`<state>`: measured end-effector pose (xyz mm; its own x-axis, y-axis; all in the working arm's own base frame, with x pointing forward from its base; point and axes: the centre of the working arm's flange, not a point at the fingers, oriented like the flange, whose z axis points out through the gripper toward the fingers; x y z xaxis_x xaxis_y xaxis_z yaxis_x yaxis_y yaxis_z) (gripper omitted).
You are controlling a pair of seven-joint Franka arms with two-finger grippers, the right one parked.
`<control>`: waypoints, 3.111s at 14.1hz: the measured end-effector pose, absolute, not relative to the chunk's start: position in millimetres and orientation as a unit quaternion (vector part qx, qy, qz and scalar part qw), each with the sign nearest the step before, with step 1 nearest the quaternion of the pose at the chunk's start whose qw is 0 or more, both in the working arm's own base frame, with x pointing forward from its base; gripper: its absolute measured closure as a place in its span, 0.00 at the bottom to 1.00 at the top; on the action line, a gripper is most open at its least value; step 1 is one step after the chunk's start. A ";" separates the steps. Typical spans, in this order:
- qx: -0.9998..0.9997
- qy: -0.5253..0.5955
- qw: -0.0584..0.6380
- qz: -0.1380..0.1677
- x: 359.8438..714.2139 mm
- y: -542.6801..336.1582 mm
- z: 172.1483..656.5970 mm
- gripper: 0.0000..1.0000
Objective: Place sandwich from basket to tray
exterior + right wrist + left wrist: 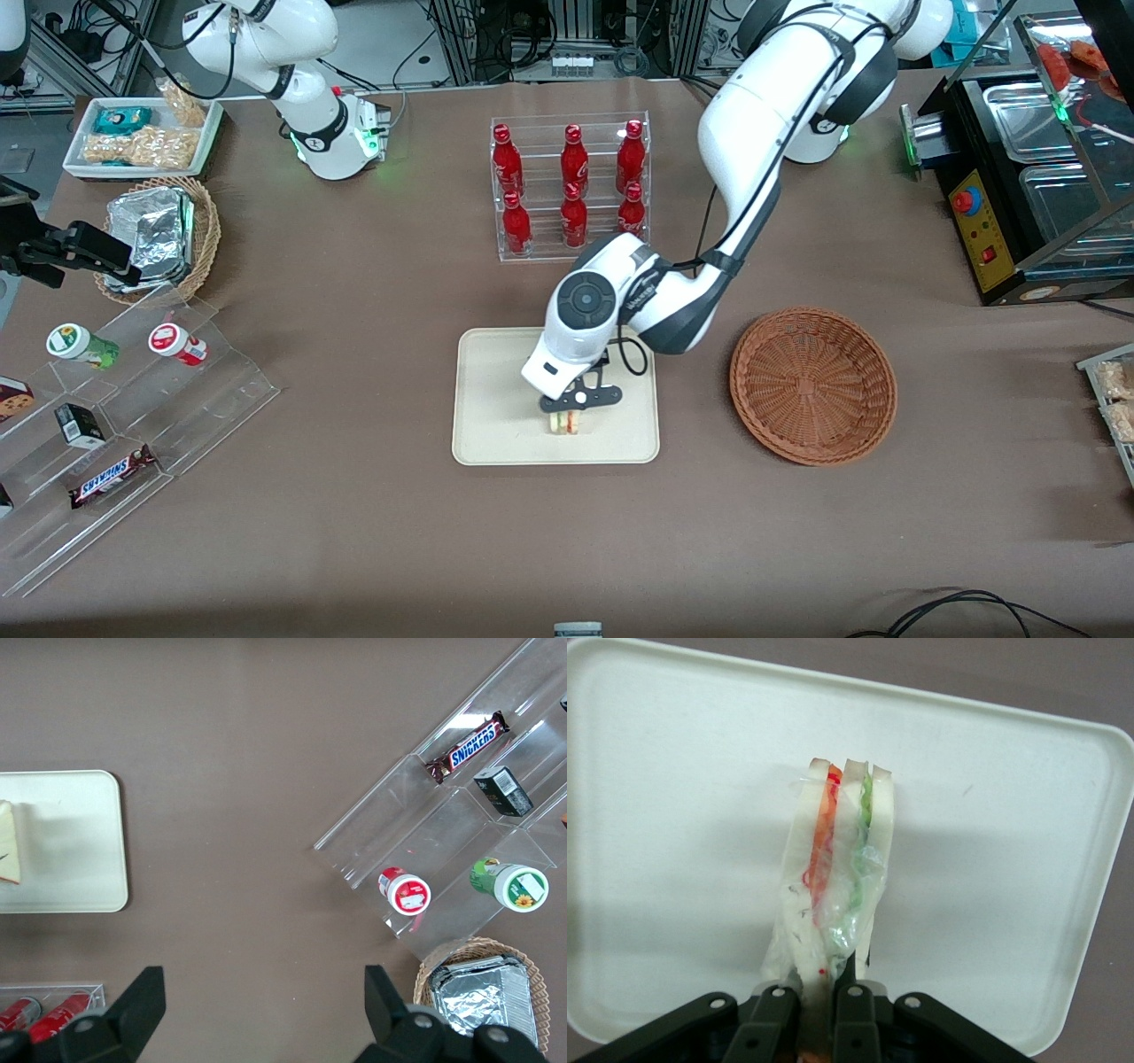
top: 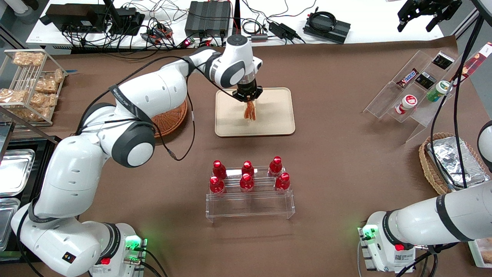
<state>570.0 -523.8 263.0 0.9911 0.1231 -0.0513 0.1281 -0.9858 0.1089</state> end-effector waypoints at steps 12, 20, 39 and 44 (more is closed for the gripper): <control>0.993 0.112 0.031 -0.008 579.7 -517.1 296.5 0.22; 0.982 0.177 -0.057 -0.042 608.4 -346.7 456.4 0.00; 0.999 0.001 -0.017 -0.051 545.6 -35.2 564.1 0.00; 1.000 -0.009 -0.013 -0.005 556.4 -33.6 606.4 0.00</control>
